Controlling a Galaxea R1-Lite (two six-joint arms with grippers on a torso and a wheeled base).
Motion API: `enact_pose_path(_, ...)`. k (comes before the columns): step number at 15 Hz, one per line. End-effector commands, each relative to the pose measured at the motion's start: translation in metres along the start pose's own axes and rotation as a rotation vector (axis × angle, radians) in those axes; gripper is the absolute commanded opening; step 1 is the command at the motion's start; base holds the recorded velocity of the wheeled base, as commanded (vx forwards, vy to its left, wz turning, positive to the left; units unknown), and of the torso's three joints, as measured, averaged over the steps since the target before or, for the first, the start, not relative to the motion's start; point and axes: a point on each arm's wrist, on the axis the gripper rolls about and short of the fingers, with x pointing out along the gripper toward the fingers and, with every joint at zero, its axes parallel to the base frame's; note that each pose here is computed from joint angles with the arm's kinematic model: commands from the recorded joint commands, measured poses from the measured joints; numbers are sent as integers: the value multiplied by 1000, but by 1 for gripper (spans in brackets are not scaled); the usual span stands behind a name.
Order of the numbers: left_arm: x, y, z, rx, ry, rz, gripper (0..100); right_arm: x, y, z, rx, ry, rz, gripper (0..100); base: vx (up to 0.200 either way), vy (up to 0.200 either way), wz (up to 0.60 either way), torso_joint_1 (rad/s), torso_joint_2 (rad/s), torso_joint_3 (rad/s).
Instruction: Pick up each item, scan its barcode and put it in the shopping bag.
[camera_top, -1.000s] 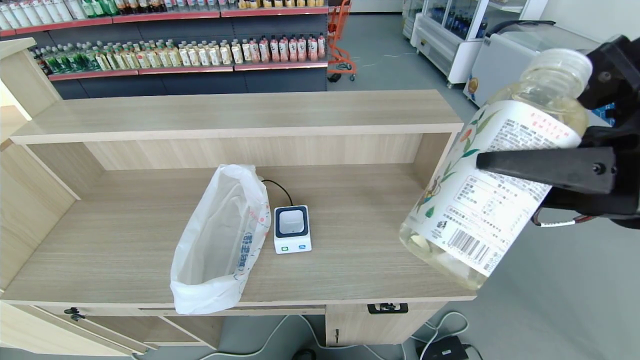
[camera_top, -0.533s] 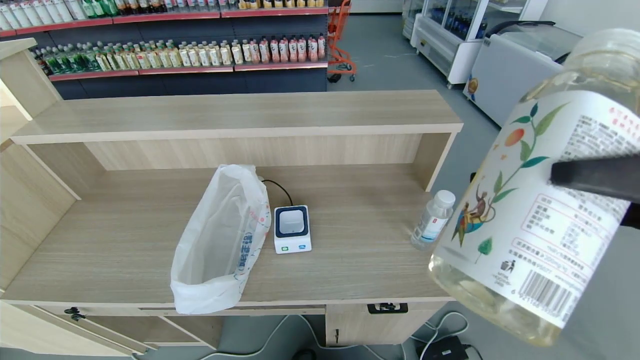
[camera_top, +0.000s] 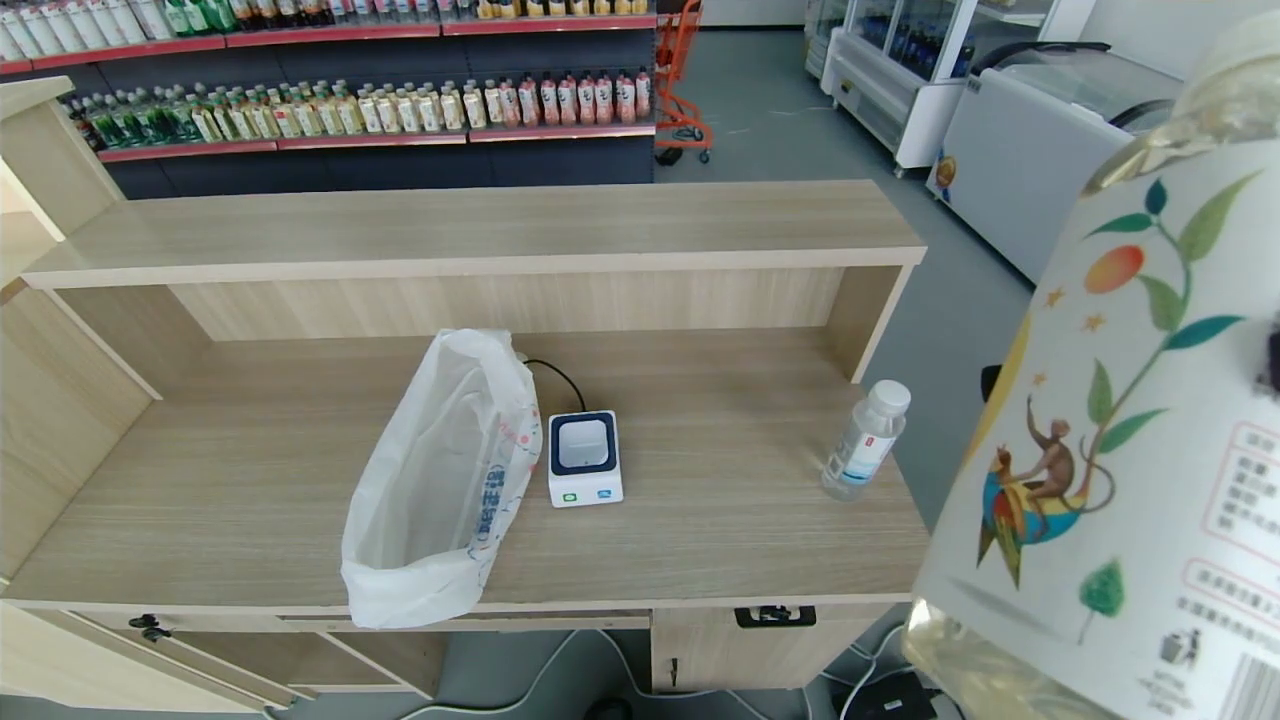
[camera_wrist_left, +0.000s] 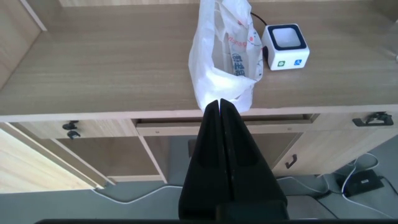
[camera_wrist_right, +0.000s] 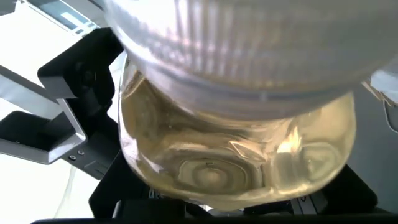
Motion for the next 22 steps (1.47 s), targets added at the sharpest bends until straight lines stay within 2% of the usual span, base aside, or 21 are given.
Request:
enact_pose_path(1, 0, 0, 0, 0, 1, 0, 0, 2, -1, -1, 11, 6, 0, 0, 0, 0, 0, 0, 0, 0)
enact_pose_path(9, 0, 0, 0, 0, 0, 0, 0, 0, -2, -6, 15, 4, -10, 0, 0, 0, 0, 0, 0, 0)
enact_pose_path(11, 0, 0, 0, 0, 1, 0, 0, 1, -6, -6, -19, -25, -57, 0, 0, 0, 0, 0, 0, 0)
enact_pose_path(12, 0, 0, 0, 0, 0, 0, 0, 2, -18, -7, -90, -49, -130, 0, 0, 0, 0, 0, 0, 0)
enact_pose_path(13, 0, 0, 0, 0, 0, 0, 0, 2, -44, -11, -227, -78, -314, 0, 0, 0, 0, 0, 0, 0)
enact_pose_path(14, 0, 0, 0, 0, 0, 0, 0, 2, -44, -11, -227, -78, -314, 0, 0, 0, 0, 0, 0, 0)
enact_pose_path(15, 0, 0, 0, 0, 1, 0, 0, -7, -83, -20, -445, -42, -729, 0, 0, 0, 0, 0, 0, 0)
enact_pose_path(17, 0, 0, 0, 0, 1, 0, 0, -21, -102, -17, -574, -8, -1042, 0, 0, 0, 0, 0, 0, 0)
enact_pose_path(18, 0, 0, 0, 0, 0, 0, 0, -23, -105, -16, -663, 22, -1126, 0, 0, 0, 0, 0, 0, 0)
enact_pose_path(22, 0, 0, 0, 0, 0, 0, 0, -27, -114, -32, -892, 80, -1143, 0, 0, 0, 0, 0, 0, 0)
